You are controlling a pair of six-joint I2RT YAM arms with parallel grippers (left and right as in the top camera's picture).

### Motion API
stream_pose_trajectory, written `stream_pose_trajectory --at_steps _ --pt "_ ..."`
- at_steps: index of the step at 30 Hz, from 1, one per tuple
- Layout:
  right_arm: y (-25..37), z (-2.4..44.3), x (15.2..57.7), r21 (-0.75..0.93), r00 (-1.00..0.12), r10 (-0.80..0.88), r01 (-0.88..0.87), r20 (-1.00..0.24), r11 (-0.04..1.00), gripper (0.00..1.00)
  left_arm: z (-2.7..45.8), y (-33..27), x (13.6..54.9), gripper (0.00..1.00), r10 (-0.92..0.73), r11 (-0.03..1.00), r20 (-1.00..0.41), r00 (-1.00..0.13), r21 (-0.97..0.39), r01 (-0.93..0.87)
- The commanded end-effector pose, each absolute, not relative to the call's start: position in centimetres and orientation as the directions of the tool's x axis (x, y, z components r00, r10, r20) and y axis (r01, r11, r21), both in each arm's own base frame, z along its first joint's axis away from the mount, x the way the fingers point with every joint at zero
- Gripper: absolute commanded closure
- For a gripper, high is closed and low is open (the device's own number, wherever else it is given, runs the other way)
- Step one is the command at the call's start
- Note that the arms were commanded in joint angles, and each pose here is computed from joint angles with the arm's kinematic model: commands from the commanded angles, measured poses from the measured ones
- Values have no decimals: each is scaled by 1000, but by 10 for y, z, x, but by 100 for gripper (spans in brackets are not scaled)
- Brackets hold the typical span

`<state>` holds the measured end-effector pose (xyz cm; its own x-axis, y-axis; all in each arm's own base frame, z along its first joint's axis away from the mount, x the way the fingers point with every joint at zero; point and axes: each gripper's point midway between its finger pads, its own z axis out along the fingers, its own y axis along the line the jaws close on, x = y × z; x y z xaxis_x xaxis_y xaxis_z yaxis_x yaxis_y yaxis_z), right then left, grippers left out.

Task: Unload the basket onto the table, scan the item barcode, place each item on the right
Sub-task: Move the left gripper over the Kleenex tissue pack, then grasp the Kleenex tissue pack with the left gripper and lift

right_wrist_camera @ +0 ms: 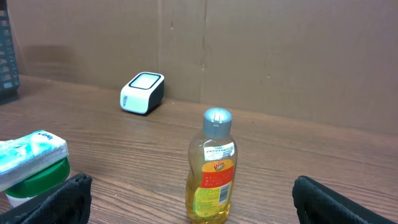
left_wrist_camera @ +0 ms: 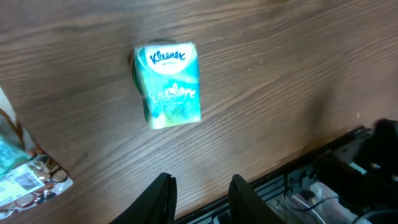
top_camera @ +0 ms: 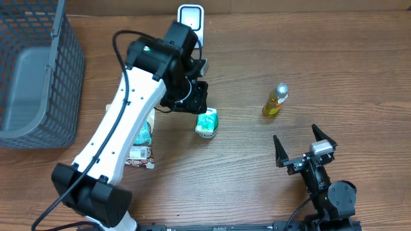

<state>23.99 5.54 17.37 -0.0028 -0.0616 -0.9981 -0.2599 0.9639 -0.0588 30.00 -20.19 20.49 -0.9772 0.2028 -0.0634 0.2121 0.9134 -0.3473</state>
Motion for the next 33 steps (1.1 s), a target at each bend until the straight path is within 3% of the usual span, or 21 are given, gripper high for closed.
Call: stream_pose_trajectory --at_steps 1,9,15,33 --pt "54 171 240 -57 -2 -59 -251 -998 966 0 181 -200 296 71 160 933 8 -987 -327 148" --pt "54 171 240 -57 -2 -59 -251 -998 966 0 150 -199 301 68 133 940 13 -991 -317 122" --pt "54 171 240 -57 -2 -59 -251 -998 966 0 128 -194 311 60 61 960 -9 -998 -274 61" --pt "54 171 240 -57 -2 -59 -251 -998 966 0 91 -194 310 63 26 959 -6 -1000 -281 27"
